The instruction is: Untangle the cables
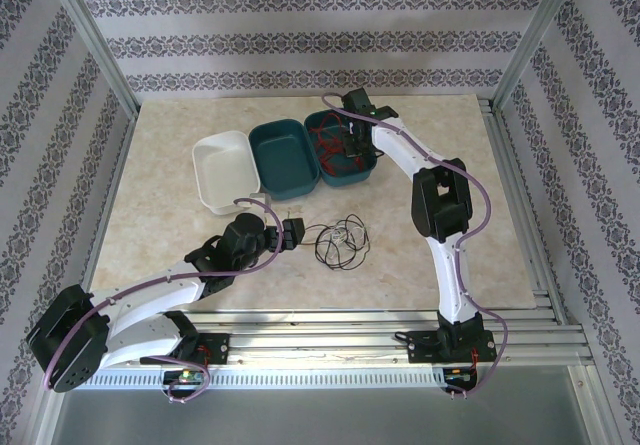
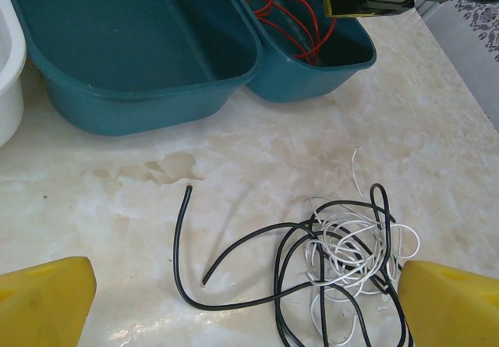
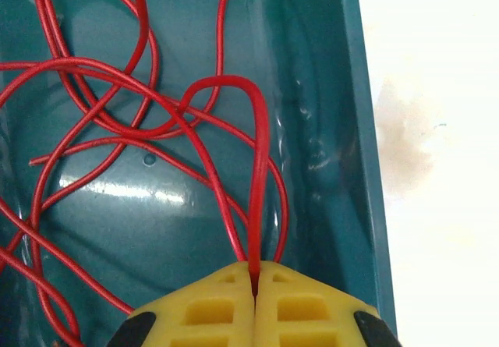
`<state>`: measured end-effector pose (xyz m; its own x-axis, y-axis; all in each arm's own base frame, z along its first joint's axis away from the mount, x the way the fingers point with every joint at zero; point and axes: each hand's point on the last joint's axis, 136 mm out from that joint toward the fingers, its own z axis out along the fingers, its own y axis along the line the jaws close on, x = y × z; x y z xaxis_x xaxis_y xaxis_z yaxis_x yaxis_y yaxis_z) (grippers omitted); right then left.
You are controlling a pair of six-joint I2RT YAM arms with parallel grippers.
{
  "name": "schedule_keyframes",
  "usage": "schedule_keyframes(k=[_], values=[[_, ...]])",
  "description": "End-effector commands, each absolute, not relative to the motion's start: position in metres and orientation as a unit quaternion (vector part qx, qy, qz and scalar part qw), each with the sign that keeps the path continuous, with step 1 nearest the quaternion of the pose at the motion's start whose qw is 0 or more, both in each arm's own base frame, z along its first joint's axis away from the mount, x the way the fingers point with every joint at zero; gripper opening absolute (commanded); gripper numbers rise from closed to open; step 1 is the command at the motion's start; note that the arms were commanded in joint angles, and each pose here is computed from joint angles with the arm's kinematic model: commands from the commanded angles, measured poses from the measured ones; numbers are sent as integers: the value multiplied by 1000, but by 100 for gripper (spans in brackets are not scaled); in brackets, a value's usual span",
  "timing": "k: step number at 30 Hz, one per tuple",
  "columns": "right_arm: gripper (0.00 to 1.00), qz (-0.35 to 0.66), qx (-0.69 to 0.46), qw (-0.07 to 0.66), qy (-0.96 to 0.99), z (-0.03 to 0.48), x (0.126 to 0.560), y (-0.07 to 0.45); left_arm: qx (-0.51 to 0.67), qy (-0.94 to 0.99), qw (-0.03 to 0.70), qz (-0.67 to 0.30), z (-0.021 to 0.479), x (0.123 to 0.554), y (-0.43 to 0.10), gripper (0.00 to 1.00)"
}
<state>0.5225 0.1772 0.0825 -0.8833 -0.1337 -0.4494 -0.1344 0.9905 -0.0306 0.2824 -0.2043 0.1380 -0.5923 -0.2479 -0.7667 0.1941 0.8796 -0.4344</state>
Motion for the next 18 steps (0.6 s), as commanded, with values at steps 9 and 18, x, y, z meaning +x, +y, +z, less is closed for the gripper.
schedule_keyframes(k=[9,18], values=[[0,10,-45,201,979,85,508,175,-26,857,445,-258,136,283,-204,99],[23,22,-47,237,970,123,508,179,-32,869,435,-234,131,285,-200,99]])
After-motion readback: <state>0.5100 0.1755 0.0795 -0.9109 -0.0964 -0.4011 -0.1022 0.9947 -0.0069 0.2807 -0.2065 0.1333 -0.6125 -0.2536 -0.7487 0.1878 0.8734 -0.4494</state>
